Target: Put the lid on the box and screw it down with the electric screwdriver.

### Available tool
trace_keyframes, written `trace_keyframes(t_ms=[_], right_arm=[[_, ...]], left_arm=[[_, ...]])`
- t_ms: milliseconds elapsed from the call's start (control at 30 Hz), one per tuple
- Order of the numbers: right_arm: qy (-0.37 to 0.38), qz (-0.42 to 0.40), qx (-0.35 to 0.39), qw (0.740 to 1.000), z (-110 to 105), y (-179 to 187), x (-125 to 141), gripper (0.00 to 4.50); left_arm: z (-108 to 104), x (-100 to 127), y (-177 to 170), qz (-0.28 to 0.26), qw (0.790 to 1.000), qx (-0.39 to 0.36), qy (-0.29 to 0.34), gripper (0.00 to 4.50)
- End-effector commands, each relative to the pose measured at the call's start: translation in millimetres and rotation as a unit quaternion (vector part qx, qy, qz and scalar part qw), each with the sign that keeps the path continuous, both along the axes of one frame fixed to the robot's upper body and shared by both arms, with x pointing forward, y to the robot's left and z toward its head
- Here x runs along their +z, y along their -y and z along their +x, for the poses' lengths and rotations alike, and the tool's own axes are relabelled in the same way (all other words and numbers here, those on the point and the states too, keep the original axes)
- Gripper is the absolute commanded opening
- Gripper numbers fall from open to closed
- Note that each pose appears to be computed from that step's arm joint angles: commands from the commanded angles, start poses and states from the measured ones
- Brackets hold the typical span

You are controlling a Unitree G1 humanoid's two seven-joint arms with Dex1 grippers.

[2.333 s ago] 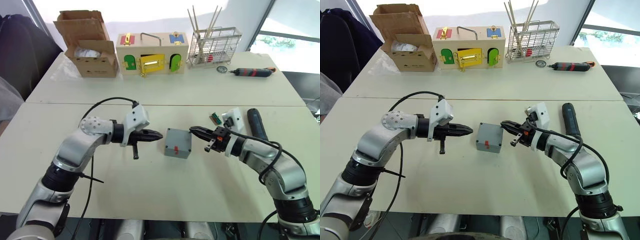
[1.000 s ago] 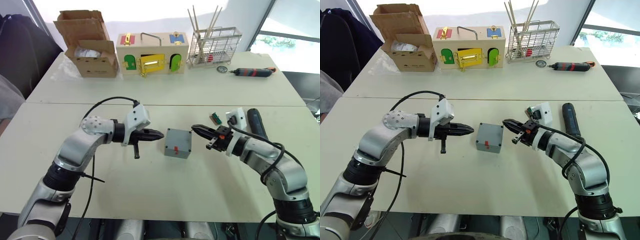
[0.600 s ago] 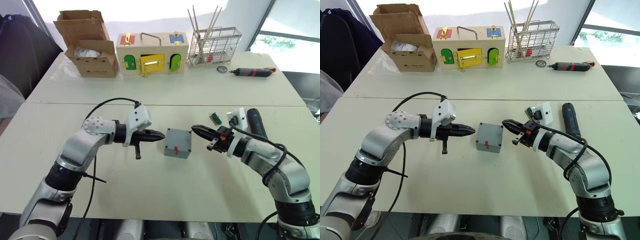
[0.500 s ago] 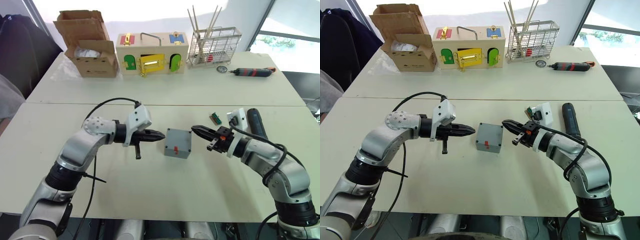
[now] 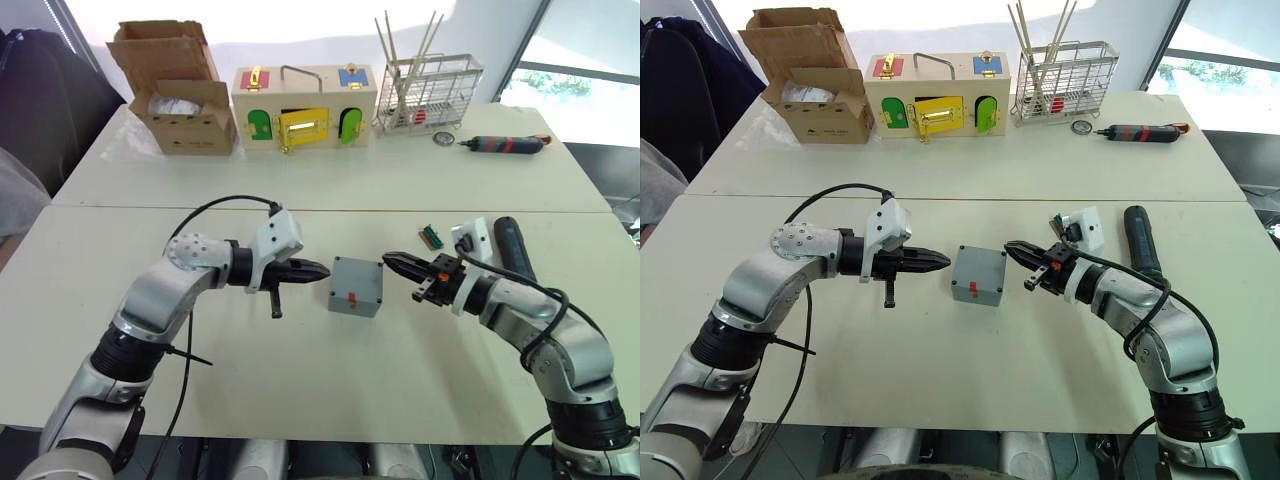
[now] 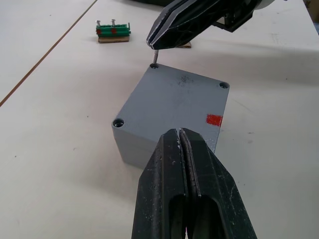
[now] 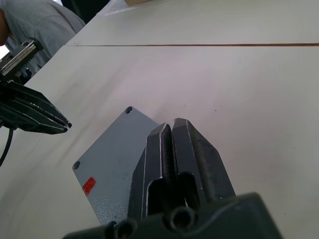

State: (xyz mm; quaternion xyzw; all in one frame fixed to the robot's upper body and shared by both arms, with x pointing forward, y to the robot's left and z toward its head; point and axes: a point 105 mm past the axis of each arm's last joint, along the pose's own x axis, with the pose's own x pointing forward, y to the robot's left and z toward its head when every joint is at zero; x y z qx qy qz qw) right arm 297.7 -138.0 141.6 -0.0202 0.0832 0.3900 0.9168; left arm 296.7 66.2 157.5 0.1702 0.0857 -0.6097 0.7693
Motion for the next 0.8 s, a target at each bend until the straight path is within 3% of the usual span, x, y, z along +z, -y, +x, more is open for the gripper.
trace_keyframes(t_ms=[33, 733, 800], right_arm=[[0.015, 0.003, 0.009, 1.000, 0.0, -4.6, 5.9, 0.08], [0.017, -0.014, 0.014, 1.000, 5.3, -7.4, 2.3, 0.08], [0.019, -0.019, 0.014, 1.000, 5.4, -6.9, 2.4, 0.61]], left_arm=[[-0.3, 9.8, 0.8, -0.006, 1.000, -0.003, 0.023, 0.00], [1.1, 9.8, 1.5, -0.009, 1.000, 0.000, 0.024, 0.00], [1.3, 9.5, 1.3, -0.009, 1.000, 0.000, 0.024, 0.00]])
